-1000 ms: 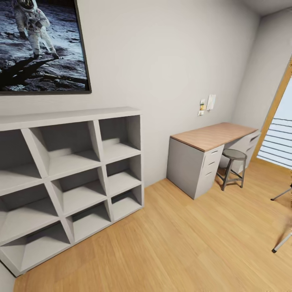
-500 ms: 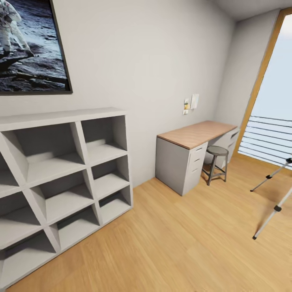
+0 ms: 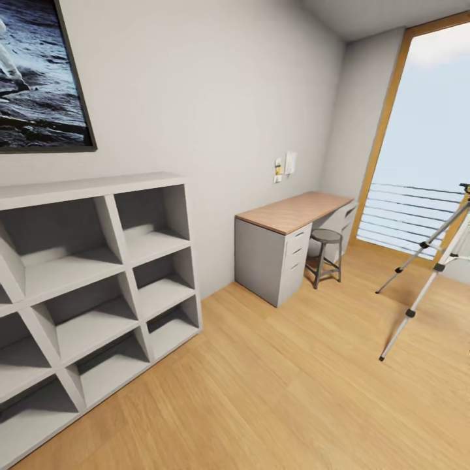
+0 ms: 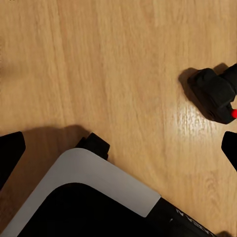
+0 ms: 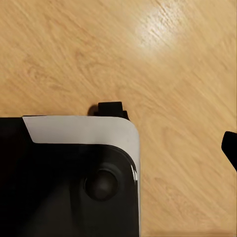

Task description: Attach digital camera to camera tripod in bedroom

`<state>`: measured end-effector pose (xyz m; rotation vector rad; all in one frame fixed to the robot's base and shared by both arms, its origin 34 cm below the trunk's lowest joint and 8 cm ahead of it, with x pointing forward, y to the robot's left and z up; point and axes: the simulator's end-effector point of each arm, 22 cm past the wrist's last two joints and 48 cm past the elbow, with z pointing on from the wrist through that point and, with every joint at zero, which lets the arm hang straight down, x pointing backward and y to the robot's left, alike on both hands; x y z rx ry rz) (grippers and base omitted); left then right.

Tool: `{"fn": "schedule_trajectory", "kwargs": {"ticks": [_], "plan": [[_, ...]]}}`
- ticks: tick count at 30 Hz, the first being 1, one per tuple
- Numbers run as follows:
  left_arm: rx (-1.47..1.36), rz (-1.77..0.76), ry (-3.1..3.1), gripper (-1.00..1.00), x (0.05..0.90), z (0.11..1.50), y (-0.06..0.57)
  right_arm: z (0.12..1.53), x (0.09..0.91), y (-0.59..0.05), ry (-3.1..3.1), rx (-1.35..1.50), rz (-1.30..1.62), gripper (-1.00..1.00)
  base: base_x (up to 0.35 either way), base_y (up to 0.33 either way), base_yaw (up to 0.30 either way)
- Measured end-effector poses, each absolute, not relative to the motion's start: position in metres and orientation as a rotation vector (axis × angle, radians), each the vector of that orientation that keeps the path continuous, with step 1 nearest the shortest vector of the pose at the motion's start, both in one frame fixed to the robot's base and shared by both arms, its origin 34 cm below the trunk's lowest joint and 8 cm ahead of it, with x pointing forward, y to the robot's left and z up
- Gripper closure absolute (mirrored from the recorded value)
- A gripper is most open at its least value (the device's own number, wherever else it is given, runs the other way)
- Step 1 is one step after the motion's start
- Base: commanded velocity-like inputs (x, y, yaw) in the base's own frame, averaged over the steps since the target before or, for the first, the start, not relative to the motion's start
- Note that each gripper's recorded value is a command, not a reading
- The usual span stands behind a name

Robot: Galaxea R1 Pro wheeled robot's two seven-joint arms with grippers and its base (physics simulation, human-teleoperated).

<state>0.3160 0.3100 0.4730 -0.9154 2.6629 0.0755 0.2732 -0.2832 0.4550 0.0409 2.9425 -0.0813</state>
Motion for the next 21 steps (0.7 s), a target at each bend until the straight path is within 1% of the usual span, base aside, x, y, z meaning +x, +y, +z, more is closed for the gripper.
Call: {"fn": "schedule_trajectory", "kwargs": {"ticks": [21], "plan": [[-0.914, 0.075, 2.664, -1.00, 0.3160, 0.4730, 0.3098, 0.4546, 0.2714, -0.2822, 2.951, 0.030, -0.079, -1.00, -0.006, 0.003, -0.007]]}}
